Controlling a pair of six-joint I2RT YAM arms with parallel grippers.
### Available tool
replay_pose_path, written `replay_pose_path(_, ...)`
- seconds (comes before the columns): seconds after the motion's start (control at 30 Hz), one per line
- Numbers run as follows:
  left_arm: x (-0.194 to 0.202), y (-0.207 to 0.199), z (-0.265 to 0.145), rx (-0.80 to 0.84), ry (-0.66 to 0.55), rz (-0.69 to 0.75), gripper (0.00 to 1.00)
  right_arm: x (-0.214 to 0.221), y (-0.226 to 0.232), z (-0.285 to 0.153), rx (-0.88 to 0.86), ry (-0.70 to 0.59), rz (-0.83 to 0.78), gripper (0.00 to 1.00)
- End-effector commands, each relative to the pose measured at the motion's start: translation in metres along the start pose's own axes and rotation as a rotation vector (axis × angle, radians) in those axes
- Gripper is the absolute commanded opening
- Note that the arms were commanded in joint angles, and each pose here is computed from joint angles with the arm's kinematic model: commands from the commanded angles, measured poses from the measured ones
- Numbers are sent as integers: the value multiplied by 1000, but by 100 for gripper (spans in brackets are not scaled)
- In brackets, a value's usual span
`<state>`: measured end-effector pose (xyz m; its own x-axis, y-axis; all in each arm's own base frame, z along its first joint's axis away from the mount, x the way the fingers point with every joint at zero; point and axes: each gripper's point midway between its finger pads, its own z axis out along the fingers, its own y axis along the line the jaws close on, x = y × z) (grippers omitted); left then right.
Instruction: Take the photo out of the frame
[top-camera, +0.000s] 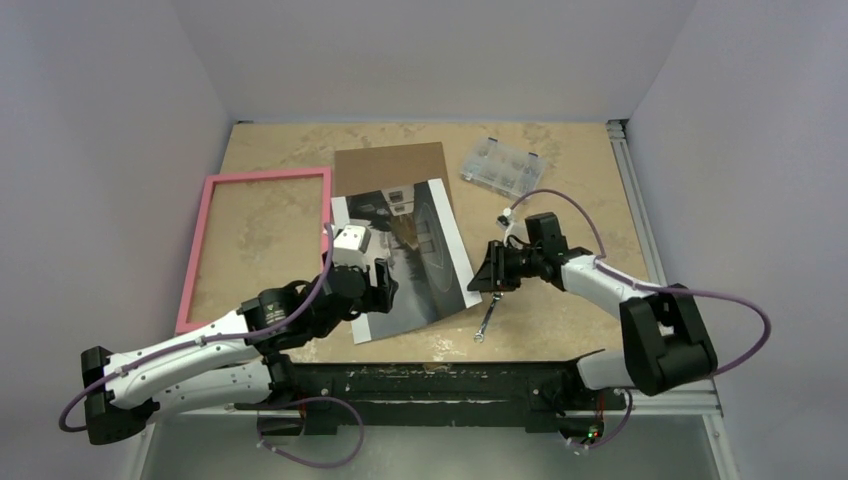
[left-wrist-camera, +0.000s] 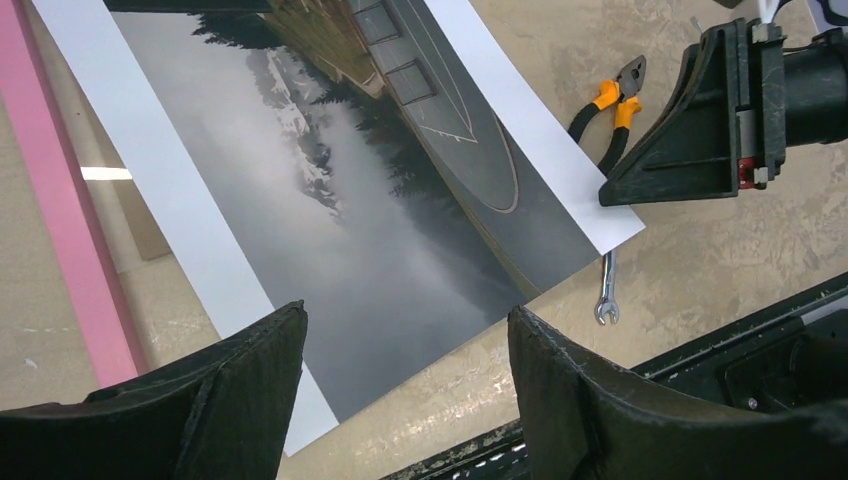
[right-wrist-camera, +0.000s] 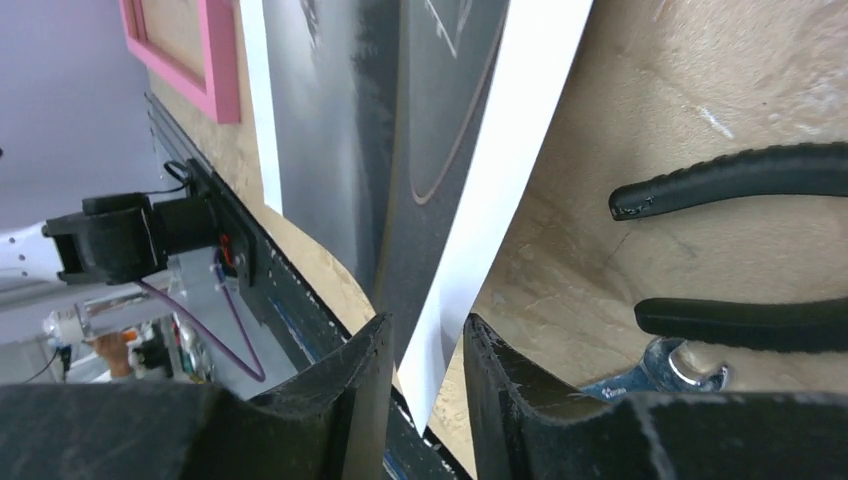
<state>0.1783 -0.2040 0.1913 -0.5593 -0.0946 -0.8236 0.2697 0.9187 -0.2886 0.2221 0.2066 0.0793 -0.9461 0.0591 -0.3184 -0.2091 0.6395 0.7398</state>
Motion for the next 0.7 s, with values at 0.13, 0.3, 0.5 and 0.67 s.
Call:
replay_pose_path(0.13,-14,-7,-3,17,-25,-29,71,-8,13,20,-157,62,-50,33)
replay_pose_path(0.3,-14,-7,0,13,-21,-26,71,1,7,36,-130,93,-54,34)
replay_pose_path(0.5,-19,-12,1,24,-25,-21,71,16,9,56,-170,114,10,24)
replay_pose_path(0.67,-22,-14,-1,30,-27,-20,71,14,20,58,-222,58,55,0)
